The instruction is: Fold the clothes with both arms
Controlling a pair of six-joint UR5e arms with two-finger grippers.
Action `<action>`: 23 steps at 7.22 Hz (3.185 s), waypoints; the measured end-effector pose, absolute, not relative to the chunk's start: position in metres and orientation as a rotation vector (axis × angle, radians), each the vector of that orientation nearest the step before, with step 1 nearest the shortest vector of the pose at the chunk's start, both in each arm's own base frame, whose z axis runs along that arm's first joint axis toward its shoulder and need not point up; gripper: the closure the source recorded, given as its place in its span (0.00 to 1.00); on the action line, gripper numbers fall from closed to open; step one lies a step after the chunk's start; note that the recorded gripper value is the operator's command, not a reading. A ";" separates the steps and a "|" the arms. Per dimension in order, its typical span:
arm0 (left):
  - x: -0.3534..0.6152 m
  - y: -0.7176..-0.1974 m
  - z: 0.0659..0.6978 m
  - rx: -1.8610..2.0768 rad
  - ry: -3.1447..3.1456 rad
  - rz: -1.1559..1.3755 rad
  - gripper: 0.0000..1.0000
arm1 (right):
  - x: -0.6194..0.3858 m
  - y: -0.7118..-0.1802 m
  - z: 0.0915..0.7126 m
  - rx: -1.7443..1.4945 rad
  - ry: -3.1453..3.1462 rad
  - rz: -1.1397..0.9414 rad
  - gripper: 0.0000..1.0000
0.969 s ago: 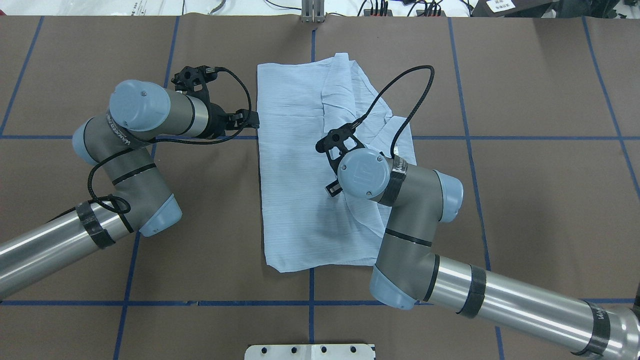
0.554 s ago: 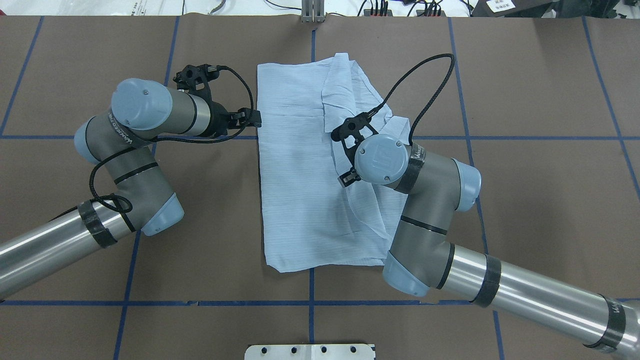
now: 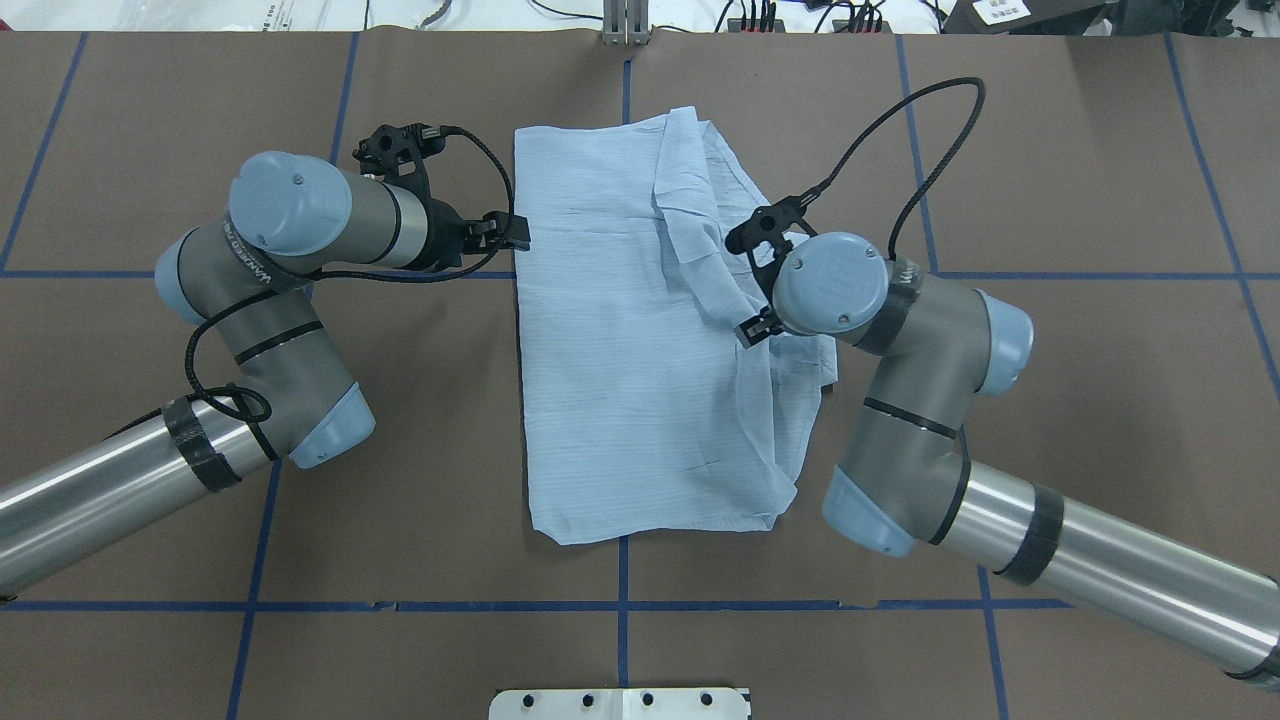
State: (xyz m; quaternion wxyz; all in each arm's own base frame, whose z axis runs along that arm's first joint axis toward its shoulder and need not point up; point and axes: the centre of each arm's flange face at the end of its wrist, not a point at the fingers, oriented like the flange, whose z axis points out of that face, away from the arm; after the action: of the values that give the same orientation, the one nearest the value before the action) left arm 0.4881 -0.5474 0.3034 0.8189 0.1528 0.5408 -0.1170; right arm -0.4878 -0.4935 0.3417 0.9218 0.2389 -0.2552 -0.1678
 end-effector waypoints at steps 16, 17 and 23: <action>0.488 -0.546 0.308 0.328 1.147 -0.239 0.00 | -0.587 -0.541 0.270 0.461 -0.537 -0.368 0.00; 0.489 -0.546 0.307 0.328 1.149 -0.239 0.00 | -0.587 -0.541 0.275 0.458 -0.533 -0.368 0.00; 0.492 -0.546 0.298 0.325 1.157 -0.242 0.00 | -0.536 -0.583 0.298 0.448 -0.510 -0.333 0.00</action>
State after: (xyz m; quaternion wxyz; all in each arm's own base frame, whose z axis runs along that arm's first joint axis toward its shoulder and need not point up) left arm 0.4916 -0.5464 0.2980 0.8178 0.1527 0.5430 -0.1137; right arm -0.5363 -0.5831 0.2984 0.9293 0.2189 -0.2490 -0.1626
